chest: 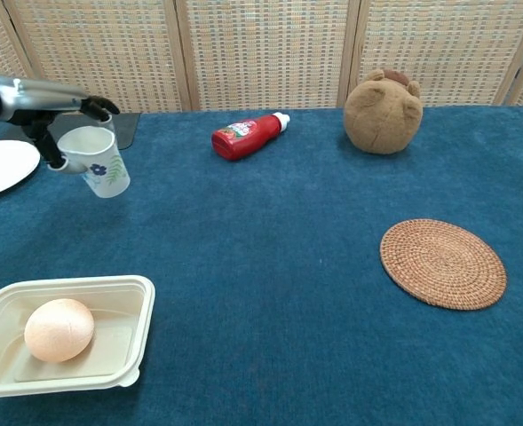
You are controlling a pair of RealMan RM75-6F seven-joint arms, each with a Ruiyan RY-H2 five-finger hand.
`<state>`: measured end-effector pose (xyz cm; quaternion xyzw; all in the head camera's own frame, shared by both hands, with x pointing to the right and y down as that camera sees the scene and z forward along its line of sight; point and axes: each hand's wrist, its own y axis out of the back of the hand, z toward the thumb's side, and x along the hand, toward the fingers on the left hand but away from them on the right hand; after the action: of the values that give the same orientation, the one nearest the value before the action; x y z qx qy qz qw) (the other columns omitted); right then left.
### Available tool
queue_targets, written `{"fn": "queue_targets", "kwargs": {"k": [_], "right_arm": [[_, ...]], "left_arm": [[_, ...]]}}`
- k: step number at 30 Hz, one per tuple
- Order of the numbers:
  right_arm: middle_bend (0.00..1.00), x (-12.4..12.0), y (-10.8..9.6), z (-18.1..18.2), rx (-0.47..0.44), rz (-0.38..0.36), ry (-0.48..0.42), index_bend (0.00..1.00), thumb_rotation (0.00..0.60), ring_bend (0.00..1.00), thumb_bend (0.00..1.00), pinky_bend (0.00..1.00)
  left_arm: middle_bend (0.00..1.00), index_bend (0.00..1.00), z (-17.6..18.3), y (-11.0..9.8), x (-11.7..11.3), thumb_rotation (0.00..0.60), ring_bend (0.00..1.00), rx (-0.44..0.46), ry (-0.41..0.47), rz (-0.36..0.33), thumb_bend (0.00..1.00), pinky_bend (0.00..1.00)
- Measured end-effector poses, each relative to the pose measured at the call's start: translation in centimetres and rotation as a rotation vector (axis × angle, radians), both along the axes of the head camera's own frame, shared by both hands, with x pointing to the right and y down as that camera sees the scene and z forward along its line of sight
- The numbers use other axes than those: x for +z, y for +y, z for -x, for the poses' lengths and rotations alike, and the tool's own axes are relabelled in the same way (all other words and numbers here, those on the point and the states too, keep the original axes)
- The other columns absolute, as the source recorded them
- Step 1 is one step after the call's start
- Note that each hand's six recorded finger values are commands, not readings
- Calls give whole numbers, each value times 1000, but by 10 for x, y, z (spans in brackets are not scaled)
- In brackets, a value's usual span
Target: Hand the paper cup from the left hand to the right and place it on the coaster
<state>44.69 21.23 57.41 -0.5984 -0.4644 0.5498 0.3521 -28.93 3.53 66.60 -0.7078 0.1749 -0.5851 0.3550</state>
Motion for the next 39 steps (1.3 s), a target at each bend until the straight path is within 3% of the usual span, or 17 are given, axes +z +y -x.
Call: {"fn": "queue_targets", "kwargs": {"k": [12,23,35,39], "right_arm": [[0,9,-2,-21,66,29,-13,0,600,0,16,0],[0,13,-1,-41,118,41,2,0,600,0,15,0],[0,10,-1,-58,167,21,0,0,600,0,15,0],[0,11,0,-62,181,23,0,0,600,0,14,0]], "left_arm": [[0,349,-121,-20,-19,600,0,167,44,-55,348,0],[0,349,-224,-15,-1,600,0,240,48,-30,347,0],[0,349,-285,-1,22,600,0,321,32,2,338,0],[0,248,-294,5,28,600,0,339,27,13,224,0]]}}
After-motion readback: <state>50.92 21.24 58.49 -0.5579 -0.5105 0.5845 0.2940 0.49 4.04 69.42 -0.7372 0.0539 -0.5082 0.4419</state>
